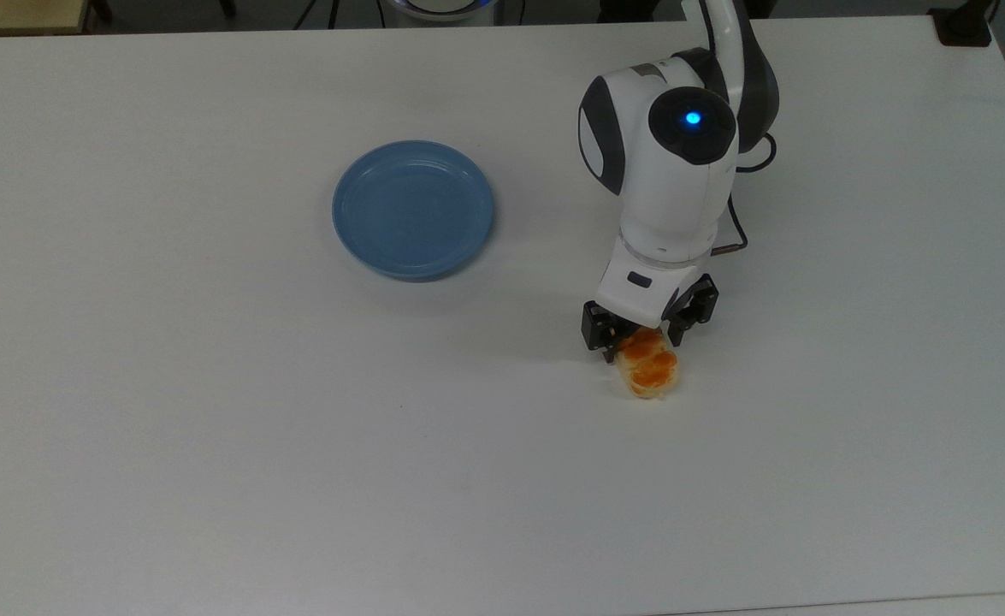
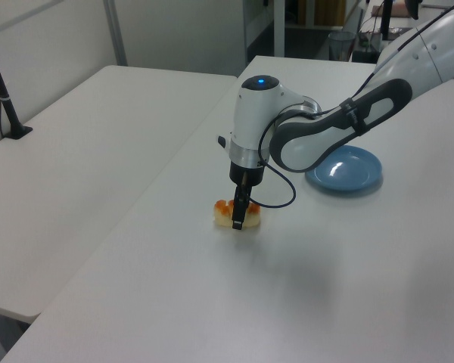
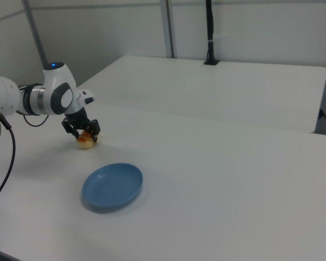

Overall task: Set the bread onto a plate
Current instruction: 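Lower the gripper onto the bread roll and close on it, then lift the bread roll and carry it over the blue plate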

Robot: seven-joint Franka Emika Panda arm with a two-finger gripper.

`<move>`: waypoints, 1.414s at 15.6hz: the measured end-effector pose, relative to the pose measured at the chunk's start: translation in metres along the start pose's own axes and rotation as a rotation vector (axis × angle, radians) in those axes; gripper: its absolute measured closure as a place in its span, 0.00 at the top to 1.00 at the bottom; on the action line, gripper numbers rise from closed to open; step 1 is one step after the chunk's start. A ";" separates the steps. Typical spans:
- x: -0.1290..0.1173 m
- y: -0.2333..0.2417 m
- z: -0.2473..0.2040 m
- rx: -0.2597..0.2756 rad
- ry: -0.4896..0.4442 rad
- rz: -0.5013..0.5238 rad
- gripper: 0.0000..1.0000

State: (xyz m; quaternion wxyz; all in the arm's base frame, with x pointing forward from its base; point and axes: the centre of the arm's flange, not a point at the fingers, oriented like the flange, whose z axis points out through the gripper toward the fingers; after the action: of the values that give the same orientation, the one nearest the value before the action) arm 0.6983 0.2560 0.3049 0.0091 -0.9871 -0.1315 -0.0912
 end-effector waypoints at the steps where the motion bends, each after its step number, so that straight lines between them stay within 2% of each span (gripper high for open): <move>1: 0.000 0.000 0.000 0.000 0.001 0.000 0.75; 3: 0.001 0.000 -0.002 0.000 0.004 0.003 0.52; 4: 0.002 0.000 -0.003 -0.001 0.006 0.005 0.45; 7: 0.002 0.000 -0.003 -0.004 0.008 0.006 0.36; 9: 0.004 0.000 -0.006 -0.007 0.013 0.004 0.23; 13: 0.014 0.015 -0.034 -0.035 0.059 0.006 0.22; 16: 0.016 0.050 -0.069 -0.055 0.060 0.038 0.22; 19: 0.004 0.089 -0.097 -0.058 0.029 0.047 0.24; 22: -0.022 0.127 -0.119 -0.051 -0.008 0.044 0.25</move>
State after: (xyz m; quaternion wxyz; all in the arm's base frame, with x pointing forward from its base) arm 0.6894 0.1228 0.4191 -0.0145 -0.9900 -0.1074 -0.0906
